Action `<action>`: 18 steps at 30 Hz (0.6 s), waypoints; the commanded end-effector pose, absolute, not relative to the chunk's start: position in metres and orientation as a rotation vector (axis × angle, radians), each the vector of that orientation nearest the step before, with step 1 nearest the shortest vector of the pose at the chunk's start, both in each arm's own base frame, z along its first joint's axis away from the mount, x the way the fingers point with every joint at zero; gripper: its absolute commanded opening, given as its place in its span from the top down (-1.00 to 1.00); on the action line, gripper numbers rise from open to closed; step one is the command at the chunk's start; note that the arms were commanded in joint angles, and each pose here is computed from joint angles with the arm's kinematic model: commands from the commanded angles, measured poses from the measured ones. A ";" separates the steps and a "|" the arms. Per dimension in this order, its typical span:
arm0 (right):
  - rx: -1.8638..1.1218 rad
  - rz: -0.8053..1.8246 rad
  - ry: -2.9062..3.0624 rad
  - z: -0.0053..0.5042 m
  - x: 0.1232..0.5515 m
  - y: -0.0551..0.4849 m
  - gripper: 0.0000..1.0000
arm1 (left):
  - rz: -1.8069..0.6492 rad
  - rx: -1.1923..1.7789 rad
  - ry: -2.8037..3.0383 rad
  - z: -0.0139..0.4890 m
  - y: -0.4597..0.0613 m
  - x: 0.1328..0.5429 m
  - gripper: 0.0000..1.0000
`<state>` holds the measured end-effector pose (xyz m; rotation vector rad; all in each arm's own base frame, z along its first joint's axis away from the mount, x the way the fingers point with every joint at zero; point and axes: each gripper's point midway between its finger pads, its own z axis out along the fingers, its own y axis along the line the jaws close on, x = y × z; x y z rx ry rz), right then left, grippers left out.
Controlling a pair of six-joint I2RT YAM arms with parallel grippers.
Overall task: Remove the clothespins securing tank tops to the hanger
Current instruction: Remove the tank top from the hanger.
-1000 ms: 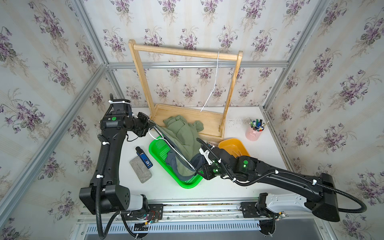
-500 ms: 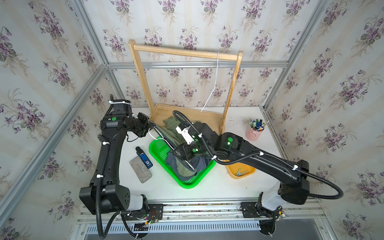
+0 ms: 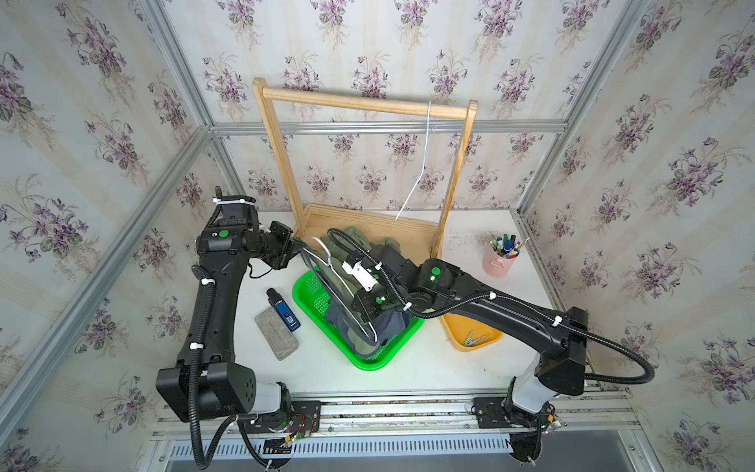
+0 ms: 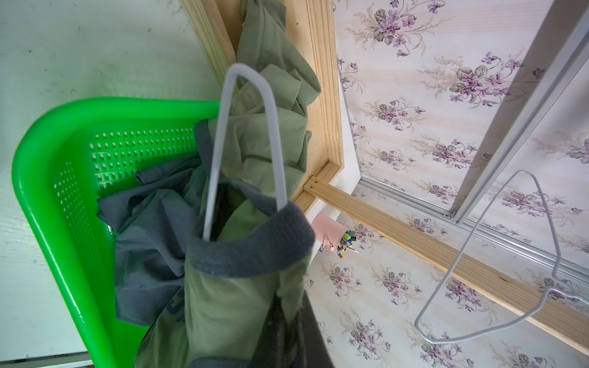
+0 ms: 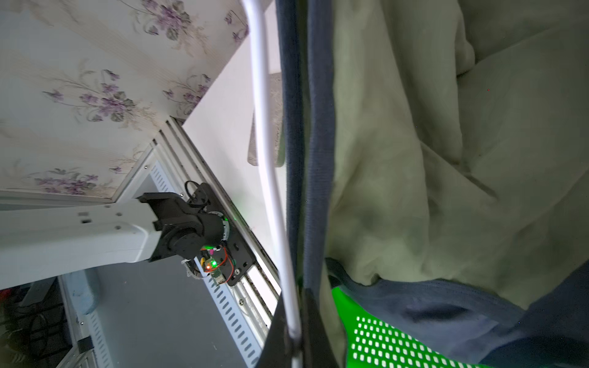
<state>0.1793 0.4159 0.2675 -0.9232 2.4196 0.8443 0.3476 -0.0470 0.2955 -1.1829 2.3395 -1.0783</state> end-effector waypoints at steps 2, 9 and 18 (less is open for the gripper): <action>-0.811 0.879 2.399 0.304 0.187 0.412 1.00 | -1.071 -1.092 2.321 0.307 -0.046 0.351 1.00; -0.803 0.968 2.360 0.325 0.185 0.422 1.00 | -1.069 -1.055 2.338 0.304 -0.049 0.345 1.00; -0.802 1.086 2.316 0.346 0.192 0.451 1.00 | -1.081 -1.043 2.392 0.288 -0.061 0.329 1.00</action>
